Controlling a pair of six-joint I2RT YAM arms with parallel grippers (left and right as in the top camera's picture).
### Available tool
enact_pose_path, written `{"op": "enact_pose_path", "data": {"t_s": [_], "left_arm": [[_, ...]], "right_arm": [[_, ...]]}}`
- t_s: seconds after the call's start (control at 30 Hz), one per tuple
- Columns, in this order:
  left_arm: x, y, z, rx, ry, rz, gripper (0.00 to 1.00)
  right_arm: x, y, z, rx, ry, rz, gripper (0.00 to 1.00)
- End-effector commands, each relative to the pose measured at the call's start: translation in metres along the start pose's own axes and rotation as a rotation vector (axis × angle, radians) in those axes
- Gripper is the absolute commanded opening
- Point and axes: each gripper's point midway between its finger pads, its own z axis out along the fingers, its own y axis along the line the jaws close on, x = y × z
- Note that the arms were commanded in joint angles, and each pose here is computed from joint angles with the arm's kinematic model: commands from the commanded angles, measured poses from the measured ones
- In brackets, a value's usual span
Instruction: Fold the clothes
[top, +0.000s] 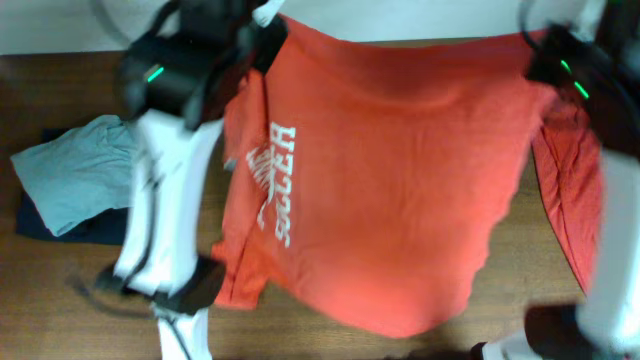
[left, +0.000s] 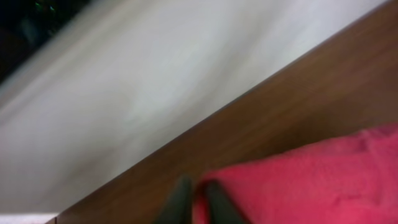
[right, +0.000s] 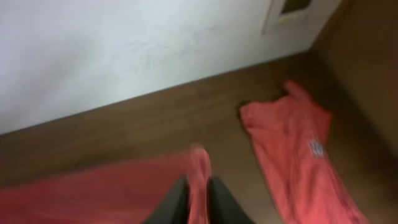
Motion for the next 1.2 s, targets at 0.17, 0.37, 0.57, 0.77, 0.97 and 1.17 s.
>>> {"op": "enact_pose_path", "data": {"t_s": [0.17, 0.37, 0.57, 0.77, 0.97, 1.17], "left_arm": [[0.063, 0.042, 0.086, -0.138, 0.219, 0.003, 0.87], [0.077, 0.063, 0.043, 0.012, 0.188, -0.125, 0.96], [0.099, 0.048, 0.038, 0.189, 0.229, -0.195, 0.96], [0.098, 0.049, 0.025, 0.186, 0.231, -0.217, 0.89], [0.091, 0.054, 0.004, 0.171, 0.198, -0.216, 0.89], [0.091, 0.054, 0.002, 0.171, 0.198, -0.216, 0.89]], "right_arm": [[0.031, -0.019, 0.114, 0.157, 0.174, -0.042, 0.79], [0.056, -0.027, 0.092, 0.148, 0.287, -0.058, 0.86], [0.108, -0.001, 0.106, -0.020, 0.512, -0.041, 0.64], [0.195, 0.018, 0.157, -0.116, 0.801, -0.044, 0.13], [0.273, 0.036, 0.203, -0.215, 0.956, -0.007, 0.04], [0.301, 0.042, 0.240, -0.250, 0.914, 0.005, 0.04]]}}
